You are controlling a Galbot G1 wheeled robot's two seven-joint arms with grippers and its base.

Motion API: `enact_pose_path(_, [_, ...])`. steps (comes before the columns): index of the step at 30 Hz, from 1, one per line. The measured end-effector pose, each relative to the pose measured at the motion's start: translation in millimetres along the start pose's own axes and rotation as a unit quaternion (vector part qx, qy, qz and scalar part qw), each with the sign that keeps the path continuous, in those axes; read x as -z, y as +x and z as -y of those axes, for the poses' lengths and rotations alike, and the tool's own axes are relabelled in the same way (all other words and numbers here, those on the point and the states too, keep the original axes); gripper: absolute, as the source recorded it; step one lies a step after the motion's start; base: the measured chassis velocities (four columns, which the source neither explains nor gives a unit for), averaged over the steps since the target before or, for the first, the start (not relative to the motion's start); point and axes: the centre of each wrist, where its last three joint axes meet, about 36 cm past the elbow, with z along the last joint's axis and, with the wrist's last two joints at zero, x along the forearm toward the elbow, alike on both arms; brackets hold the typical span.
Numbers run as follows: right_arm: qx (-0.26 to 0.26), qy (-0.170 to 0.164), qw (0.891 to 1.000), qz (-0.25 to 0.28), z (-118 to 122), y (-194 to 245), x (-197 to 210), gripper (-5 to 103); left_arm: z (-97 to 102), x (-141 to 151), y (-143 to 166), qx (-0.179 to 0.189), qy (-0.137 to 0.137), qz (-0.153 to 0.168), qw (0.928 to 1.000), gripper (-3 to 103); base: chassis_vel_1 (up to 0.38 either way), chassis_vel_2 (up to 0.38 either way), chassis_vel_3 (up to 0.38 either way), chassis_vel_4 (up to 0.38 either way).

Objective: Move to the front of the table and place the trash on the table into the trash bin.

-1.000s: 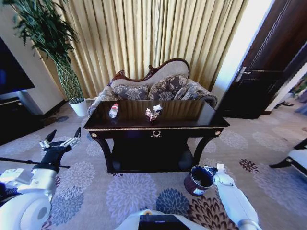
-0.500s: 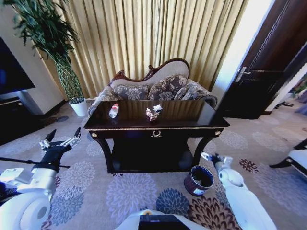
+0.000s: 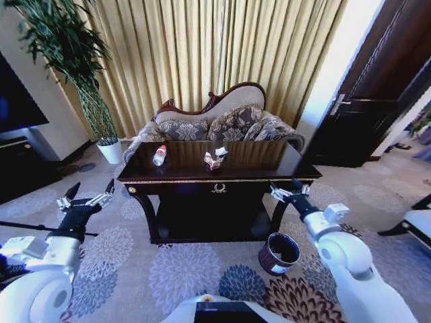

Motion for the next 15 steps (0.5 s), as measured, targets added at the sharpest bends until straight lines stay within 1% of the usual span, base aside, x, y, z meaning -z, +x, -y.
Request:
enact_pose_path(10, [0.010,0.009,1.000,0.008,-5.8,1.1,8.8,100,-0.9,0.2,0.1,0.002,-0.001,0.000,1.0000,100,0.000,0.000,0.000,0.000])
enact_pose_path(15, [0.011,0.010,1.000,0.009,-6.1,1.1,9.8,100,-0.5,0.1,0.2,0.001,-0.001,0.000,1.0000,100,-0.089,0.071,0.083,-0.075])
